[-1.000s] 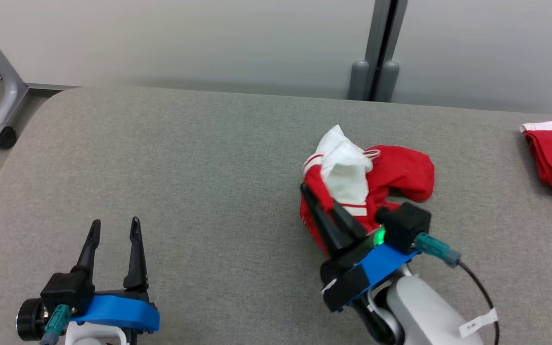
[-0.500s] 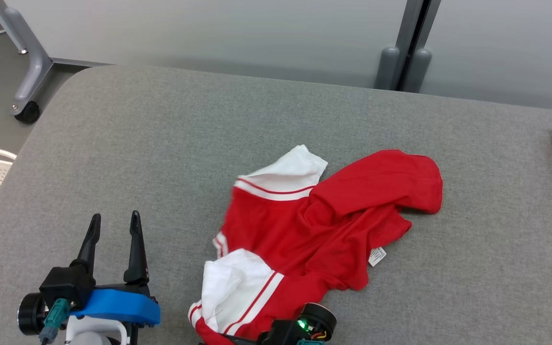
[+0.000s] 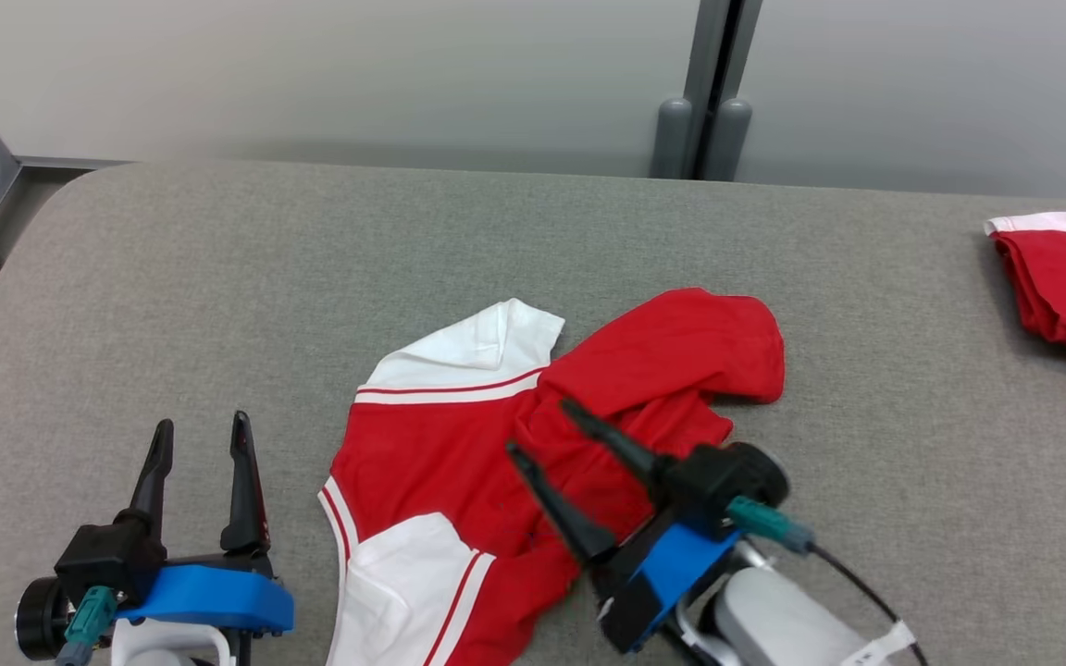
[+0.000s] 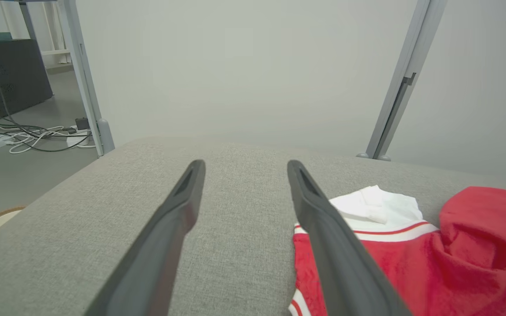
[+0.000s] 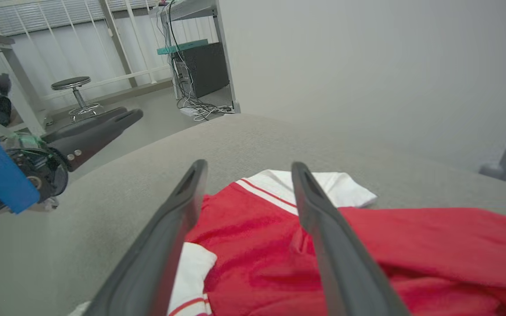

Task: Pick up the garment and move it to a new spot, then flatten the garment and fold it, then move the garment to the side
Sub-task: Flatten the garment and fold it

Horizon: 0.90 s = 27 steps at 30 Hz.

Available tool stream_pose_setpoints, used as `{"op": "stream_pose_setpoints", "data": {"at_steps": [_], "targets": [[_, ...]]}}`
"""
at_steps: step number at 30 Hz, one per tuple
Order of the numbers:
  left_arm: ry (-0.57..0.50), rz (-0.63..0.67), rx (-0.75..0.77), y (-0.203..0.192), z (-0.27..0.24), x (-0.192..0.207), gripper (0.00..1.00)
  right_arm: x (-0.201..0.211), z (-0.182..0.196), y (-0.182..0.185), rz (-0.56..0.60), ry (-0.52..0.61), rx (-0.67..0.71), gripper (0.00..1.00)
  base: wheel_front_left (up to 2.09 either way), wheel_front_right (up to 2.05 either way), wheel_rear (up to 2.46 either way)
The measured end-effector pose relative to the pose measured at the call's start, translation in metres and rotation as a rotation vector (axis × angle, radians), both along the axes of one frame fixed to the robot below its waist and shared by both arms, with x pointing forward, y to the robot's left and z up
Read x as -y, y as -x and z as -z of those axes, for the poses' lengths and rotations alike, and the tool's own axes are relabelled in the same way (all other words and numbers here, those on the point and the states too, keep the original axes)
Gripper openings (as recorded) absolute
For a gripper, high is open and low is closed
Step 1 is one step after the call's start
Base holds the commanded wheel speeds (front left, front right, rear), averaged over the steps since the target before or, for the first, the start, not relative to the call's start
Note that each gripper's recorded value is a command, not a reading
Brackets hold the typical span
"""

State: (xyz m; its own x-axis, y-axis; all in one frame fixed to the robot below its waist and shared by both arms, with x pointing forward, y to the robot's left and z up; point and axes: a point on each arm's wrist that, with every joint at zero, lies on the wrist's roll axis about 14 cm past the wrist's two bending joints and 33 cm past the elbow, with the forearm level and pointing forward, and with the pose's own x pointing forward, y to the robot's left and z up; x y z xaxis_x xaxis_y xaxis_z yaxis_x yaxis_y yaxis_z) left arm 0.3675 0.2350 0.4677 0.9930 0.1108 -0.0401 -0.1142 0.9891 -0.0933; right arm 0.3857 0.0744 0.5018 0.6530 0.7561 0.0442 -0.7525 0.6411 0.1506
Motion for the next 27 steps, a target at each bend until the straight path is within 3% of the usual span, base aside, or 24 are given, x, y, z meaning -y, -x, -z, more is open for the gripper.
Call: {"op": "stream_pose_setpoints", "data": {"at_steps": [5,13,19,27], "targets": [[-0.005,0.022,-0.005,-0.001,0.002,0.007,1.00,0.076,-0.008,-0.030,0.261,-0.005,0.048,1.00,0.00,0.00,0.00],[-0.013,0.046,-0.008,-0.003,0.003,0.013,1.00,0.162,0.013,-0.022,0.524,0.050,0.021,1.00,0.00,0.00,0.00],[-0.015,0.053,-0.021,-0.004,0.007,0.014,1.00,0.179,0.039,-0.005,0.575,0.067,-0.059,1.00,0.00,0.00,0.00],[-0.048,0.090,-0.028,-0.018,0.008,0.017,1.00,0.178,0.038,-0.005,0.580,0.036,-0.074,1.00,0.00,0.00,0.00]]}}
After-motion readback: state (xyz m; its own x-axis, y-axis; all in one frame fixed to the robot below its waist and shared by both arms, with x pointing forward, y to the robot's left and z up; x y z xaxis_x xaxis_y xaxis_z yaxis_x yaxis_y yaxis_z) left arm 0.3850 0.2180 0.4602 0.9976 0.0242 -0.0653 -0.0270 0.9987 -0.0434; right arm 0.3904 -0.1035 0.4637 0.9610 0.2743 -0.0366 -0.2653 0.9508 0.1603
